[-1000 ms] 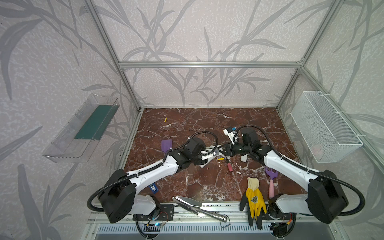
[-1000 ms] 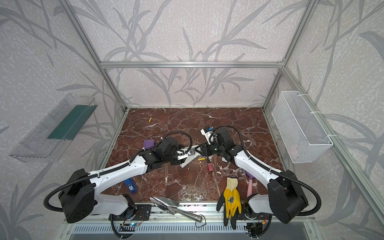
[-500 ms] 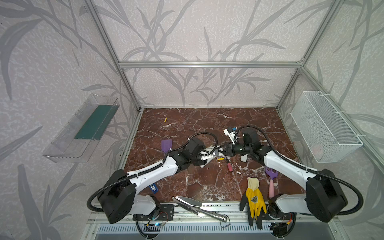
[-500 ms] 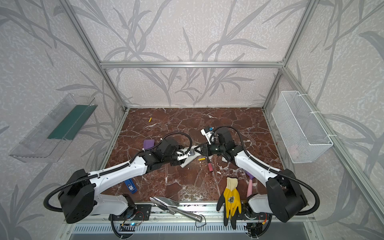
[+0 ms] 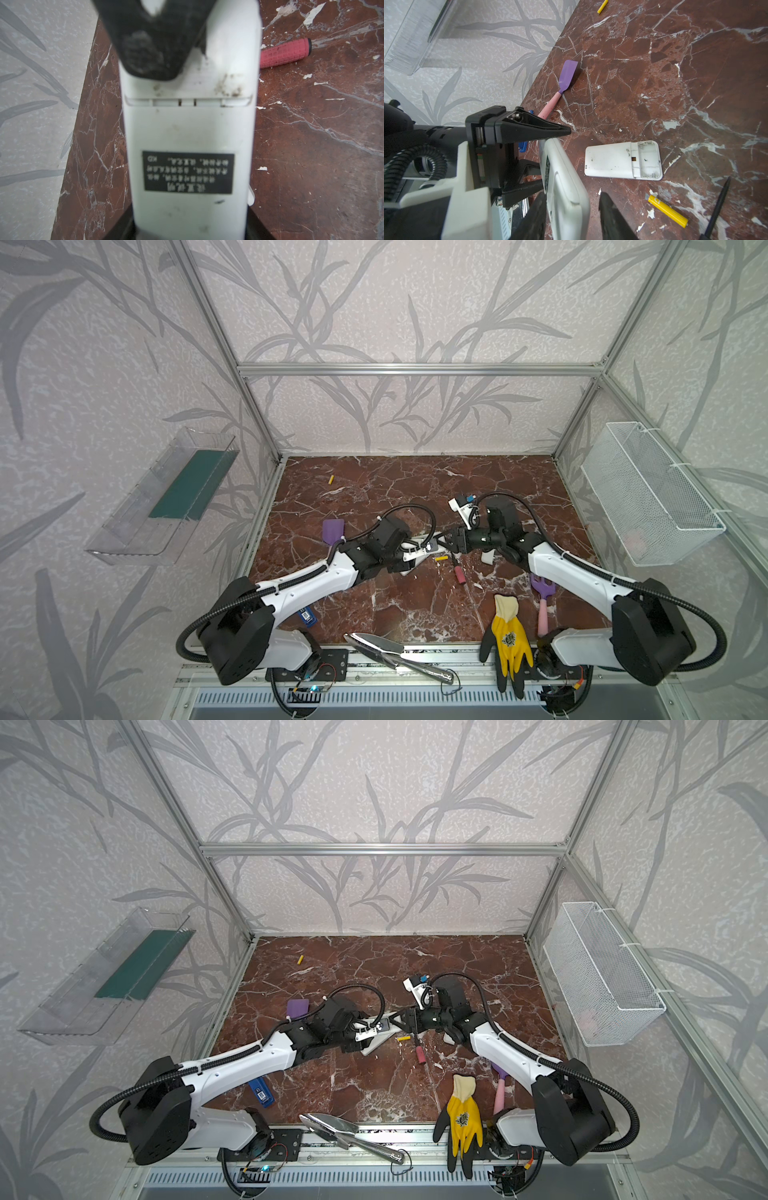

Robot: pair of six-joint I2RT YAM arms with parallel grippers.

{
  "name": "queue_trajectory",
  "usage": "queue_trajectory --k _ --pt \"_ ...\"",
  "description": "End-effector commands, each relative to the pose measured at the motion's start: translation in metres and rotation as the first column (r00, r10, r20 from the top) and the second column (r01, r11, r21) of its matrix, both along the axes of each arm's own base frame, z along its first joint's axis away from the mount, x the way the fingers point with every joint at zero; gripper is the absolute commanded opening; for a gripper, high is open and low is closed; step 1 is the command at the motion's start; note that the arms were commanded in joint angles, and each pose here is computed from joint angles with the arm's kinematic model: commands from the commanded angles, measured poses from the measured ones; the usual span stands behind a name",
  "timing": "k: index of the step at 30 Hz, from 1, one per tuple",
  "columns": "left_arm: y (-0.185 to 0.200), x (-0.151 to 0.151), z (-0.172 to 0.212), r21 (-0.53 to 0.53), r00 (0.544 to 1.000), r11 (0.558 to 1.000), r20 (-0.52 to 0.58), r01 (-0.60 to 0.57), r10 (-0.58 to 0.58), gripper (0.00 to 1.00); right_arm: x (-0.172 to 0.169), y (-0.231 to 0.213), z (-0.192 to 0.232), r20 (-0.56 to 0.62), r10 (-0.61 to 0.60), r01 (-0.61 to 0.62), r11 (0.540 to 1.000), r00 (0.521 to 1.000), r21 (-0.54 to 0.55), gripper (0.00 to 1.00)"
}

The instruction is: Unload the batteries from the remote control

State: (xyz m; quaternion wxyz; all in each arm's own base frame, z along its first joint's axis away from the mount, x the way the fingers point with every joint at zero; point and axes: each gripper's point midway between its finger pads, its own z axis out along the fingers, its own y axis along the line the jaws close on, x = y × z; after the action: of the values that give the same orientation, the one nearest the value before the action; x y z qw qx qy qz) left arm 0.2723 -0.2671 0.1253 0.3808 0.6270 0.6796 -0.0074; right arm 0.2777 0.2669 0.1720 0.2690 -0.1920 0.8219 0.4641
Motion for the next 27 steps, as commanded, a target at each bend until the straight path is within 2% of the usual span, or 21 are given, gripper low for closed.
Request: queue_trajectory --k 1,15,20,27 --pt "-0.006 0.002 0.008 -0.018 1.000 1.000 -0.011 0.004 -0.004 0.00 0.002 -0.001 0.001 0.014 -0.011 0.011 1.000 1.000 0.004 0.42" --pt "-0.004 0.002 -0.001 0.012 0.998 1.000 -0.065 -0.015 0.016 0.00 0.001 -0.007 -0.017 -0.014 -0.025 0.025 0.998 1.000 -0.053 0.22" --pt "0.002 0.001 -0.004 0.039 0.996 0.999 -0.078 -0.036 0.039 0.00 0.002 -0.013 -0.015 -0.010 -0.044 0.043 0.998 0.999 -0.045 0.20" --pt "0.000 0.000 -0.006 0.016 0.993 0.999 -0.105 -0.045 0.047 0.00 0.001 -0.016 -0.008 -0.003 -0.047 0.047 0.999 0.999 -0.025 0.19"
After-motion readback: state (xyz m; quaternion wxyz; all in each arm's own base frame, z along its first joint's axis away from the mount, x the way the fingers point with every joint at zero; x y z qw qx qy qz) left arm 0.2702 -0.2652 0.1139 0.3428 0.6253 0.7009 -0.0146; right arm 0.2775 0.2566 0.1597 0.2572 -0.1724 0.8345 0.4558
